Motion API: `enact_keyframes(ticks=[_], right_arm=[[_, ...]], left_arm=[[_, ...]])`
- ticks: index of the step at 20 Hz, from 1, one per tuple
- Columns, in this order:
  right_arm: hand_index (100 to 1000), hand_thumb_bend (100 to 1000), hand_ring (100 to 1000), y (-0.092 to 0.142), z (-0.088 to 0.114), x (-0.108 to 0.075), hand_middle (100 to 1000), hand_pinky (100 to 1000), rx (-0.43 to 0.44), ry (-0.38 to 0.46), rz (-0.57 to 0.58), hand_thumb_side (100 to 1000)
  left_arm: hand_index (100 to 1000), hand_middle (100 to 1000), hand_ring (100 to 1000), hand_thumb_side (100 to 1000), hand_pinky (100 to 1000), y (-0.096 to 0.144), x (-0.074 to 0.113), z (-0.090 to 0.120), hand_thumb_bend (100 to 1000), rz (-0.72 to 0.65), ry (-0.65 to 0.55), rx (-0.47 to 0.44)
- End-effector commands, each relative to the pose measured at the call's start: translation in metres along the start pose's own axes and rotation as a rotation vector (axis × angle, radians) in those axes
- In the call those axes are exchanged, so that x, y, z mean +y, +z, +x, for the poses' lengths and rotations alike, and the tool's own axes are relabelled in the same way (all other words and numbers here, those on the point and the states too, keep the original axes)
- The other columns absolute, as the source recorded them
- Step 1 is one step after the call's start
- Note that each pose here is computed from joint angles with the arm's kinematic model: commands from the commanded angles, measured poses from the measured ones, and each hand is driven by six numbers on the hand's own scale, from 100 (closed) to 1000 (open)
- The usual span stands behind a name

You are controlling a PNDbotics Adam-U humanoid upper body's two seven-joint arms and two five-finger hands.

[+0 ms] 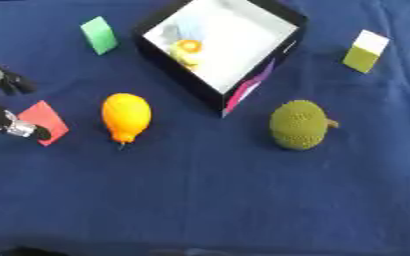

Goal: Pick up objects on the table and place them in the box.

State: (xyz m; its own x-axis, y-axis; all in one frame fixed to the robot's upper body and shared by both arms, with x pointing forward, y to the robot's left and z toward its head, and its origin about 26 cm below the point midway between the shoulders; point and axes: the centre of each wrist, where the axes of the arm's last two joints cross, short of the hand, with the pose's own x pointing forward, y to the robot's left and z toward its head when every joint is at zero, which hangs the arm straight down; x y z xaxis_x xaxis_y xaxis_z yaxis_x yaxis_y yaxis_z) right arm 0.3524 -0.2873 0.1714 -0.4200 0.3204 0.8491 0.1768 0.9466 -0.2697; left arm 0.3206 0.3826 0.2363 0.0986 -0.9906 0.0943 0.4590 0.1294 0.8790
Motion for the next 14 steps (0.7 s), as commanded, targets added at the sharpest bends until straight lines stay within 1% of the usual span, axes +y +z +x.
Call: enact_keyframes(ticks=[1,7,10,14], right_arm=[[858,100,767,-0.004,0.006,-0.006,724,978,-0.024,0.025,0.003,645],[858,100,767,-0.004,0.006,-0.005,723,978,-0.021,0.025,0.008,647],[858,100,767,-0.003,0.005,-0.004,723,978,-0.020,0.025,0.012,648],[858,100,767,-0.003,0.005,-0.003,722,978,-0.017,0.024,0.015,652]], left_arm=[[898,849,908,441,895,-0.001,0.007,-0.006,774,0.035,-0.033,0.054],[887,833,894,417,880,-0.016,0.002,-0.009,742,0.014,-0.036,0.082],[868,809,872,374,858,-0.023,0.001,-0.010,696,0.004,-0.030,0.097],[832,773,838,351,828,-0.032,0.001,-0.011,636,-0.009,-0.014,0.108]])
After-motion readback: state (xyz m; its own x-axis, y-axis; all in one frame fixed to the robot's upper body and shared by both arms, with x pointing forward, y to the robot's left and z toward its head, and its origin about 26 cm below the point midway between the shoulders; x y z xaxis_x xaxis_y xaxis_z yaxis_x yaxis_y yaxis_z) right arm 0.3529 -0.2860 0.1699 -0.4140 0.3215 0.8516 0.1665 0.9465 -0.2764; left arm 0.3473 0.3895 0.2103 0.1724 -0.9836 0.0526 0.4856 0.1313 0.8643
